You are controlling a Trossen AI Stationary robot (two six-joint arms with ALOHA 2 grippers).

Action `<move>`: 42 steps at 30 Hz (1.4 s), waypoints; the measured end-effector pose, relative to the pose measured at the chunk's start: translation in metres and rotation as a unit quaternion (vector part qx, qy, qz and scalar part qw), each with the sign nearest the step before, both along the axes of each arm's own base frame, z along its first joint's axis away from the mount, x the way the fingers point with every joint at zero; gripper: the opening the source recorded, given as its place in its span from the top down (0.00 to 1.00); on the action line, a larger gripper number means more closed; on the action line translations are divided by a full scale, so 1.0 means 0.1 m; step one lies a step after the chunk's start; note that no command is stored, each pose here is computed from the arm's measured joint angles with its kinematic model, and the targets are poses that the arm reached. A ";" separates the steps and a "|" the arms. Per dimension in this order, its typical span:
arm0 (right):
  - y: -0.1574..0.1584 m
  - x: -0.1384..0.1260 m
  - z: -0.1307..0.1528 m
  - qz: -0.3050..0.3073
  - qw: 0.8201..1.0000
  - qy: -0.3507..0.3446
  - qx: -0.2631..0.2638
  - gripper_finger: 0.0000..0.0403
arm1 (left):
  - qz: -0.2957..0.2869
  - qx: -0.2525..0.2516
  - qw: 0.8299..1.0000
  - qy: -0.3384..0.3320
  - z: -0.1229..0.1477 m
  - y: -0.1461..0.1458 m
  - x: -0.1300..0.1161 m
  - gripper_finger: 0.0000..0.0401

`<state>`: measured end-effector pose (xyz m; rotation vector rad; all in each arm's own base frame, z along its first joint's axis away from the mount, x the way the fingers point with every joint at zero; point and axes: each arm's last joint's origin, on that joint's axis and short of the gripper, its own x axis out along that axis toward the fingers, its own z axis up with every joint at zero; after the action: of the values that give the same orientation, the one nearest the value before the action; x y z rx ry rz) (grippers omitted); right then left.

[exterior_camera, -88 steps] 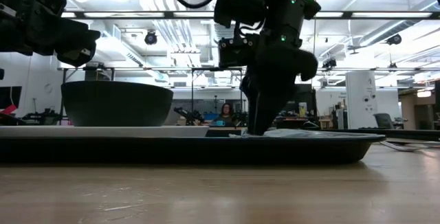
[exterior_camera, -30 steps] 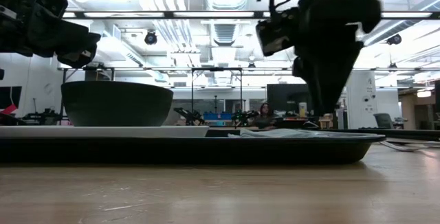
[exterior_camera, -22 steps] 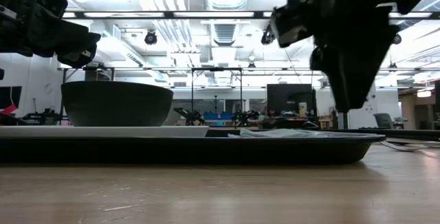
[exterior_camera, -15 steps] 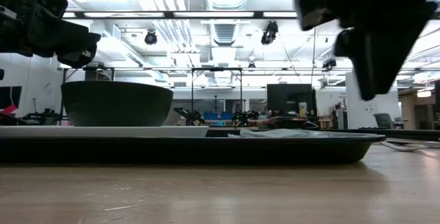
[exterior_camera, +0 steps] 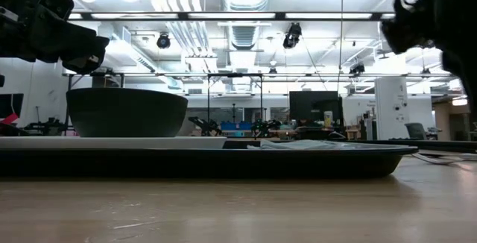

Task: Set up tray
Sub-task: Put the white patterned fork on top of the gray napkin

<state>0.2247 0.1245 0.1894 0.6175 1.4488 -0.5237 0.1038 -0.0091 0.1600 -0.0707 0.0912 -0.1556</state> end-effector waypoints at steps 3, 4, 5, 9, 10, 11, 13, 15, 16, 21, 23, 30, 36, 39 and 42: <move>-0.05 -0.13 -0.04 -0.034 0.999 0.007 0.012 0.46 | 0.000 0.000 1.000 0.000 0.00 0.00 0.00 0.80; -0.06 -0.17 -0.06 -0.043 0.999 0.007 0.013 0.46 | 0.000 0.000 1.000 0.000 0.00 0.00 0.00 0.80; -0.08 -0.20 -0.08 -0.050 0.999 0.005 0.015 0.46 | 0.000 0.000 1.000 0.000 0.00 0.00 0.00 0.80; -0.11 -0.26 -0.16 -0.069 0.997 -0.004 0.028 0.46 | 0.000 0.000 1.000 0.000 0.00 0.00 0.00 0.80; -0.11 -0.27 -0.18 -0.069 0.997 -0.002 0.028 0.46 | 0.000 0.000 1.000 0.000 0.00 0.00 0.00 0.80; -0.12 -0.28 -0.19 -0.070 0.997 0.001 0.026 0.46 | 0.000 0.000 1.000 0.000 0.00 0.00 0.00 0.80; -0.13 -0.30 -0.22 -0.075 0.997 0.005 0.024 0.46 | 0.000 0.000 1.000 0.000 0.00 0.00 0.00 0.80; -0.14 -0.32 -0.25 -0.077 0.997 0.011 0.020 0.46 | 0.000 0.000 1.000 0.000 0.00 0.00 0.00 0.80; -0.14 -0.33 -0.26 -0.076 0.997 0.011 0.019 0.46 | 0.000 0.000 1.000 0.000 0.00 0.00 0.00 0.80; -0.14 -0.36 -0.31 -0.075 0.997 0.016 0.015 0.46 | 0.000 0.000 1.000 0.000 0.00 0.00 0.00 0.80; -0.14 -0.36 -0.35 -0.074 0.997 0.019 0.013 0.46 | 0.000 0.000 1.000 0.000 0.00 0.00 0.00 0.80; -0.12 -0.36 -0.51 -0.071 0.997 0.023 0.024 0.46 | 0.000 0.000 1.000 0.001 0.00 0.00 0.00 0.80; -0.12 -0.35 -0.54 -0.070 0.997 0.029 0.018 0.46 | 0.000 0.000 1.000 0.006 -0.01 0.00 0.01 0.80; -0.12 -0.35 -0.54 -0.072 0.997 0.029 0.018 0.46 | 0.000 0.000 1.000 0.009 -0.01 0.00 0.01 0.80; -0.12 -0.36 -0.54 -0.072 0.997 0.030 0.017 0.46 | 0.000 0.001 1.000 0.010 -0.02 0.00 0.01 0.80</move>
<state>0.1892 0.1121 0.1350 0.7424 1.4785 -0.6369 0.1049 -0.0092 0.1583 -0.0712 0.1106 -0.1543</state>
